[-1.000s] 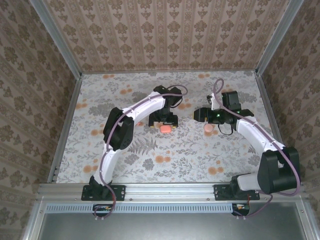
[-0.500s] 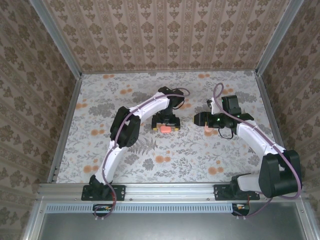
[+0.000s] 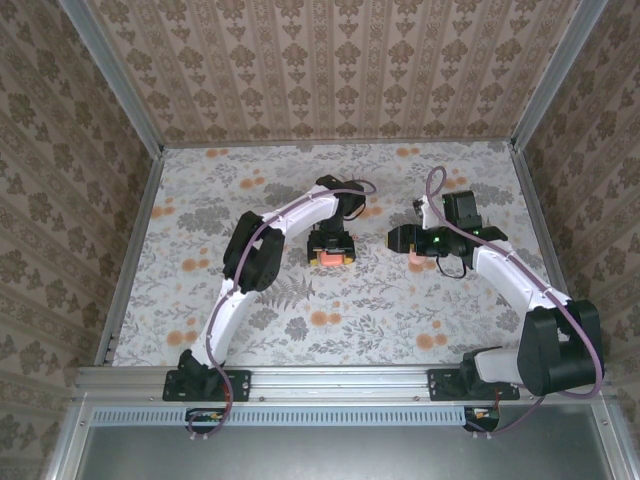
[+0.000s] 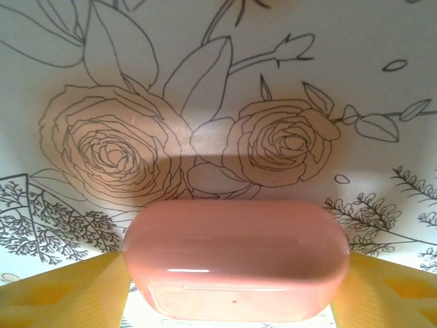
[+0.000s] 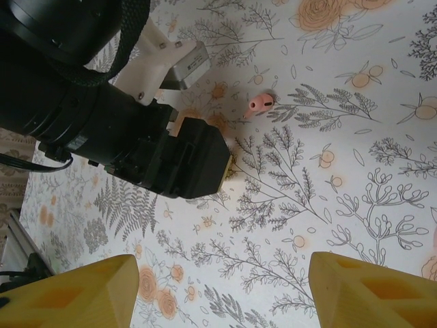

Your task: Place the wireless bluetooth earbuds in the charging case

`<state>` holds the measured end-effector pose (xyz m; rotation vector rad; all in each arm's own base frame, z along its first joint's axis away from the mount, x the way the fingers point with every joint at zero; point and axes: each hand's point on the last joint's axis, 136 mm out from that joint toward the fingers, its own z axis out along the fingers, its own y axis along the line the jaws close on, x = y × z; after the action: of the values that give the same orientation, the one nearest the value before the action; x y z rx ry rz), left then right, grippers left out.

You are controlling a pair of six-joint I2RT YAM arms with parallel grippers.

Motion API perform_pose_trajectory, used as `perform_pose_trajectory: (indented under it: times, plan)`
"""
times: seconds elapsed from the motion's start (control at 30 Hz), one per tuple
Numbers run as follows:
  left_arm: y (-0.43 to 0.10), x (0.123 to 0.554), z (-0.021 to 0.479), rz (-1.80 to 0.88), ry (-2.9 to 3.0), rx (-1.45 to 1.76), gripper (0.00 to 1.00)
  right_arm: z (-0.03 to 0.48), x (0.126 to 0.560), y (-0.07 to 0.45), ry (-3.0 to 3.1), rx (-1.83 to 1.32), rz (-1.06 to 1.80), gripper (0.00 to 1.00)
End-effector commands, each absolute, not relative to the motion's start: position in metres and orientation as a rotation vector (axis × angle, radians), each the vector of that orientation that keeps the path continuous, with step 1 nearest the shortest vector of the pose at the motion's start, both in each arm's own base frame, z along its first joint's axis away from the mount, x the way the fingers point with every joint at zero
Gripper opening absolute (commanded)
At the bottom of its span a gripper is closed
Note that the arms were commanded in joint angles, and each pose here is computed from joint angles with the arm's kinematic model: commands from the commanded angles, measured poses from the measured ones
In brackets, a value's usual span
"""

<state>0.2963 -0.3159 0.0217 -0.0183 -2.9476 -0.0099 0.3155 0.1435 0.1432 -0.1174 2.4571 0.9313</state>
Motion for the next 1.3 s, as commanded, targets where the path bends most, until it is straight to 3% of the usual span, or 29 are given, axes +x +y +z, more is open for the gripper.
perform_pose_trajectory:
  times: [0.0, 0.2, 0.73, 1.03, 1.27]
  plan:
    - [-0.312, 0.298, 0.018, -0.034, -2.926, 0.025, 0.68, 0.149, 0.306, 0.146, 2.46, -0.15, 0.944, 0.67]
    - [-0.313, 0.3, 0.015, -0.016, -2.921, 0.038, 0.56, 0.151, 0.305, 0.145, 2.457, -0.15, 0.938, 0.67]
    - [-0.326, 0.27, 0.07, 0.299, -3.041, -0.132, 0.56, 0.161, 0.295, 0.132, 2.459, -0.14, 0.853, 0.67]
    - [-0.324, 0.245, 0.115, 0.596, -3.166, -0.673, 0.55, 0.168, 0.291, 0.133, 2.479, -0.113, 0.889, 0.64]
    - [-0.326, 0.223, 0.119, 0.77, -3.094, -1.225, 0.54, 0.181, 0.28, 0.143, 2.502, -0.11, 1.01, 0.63]
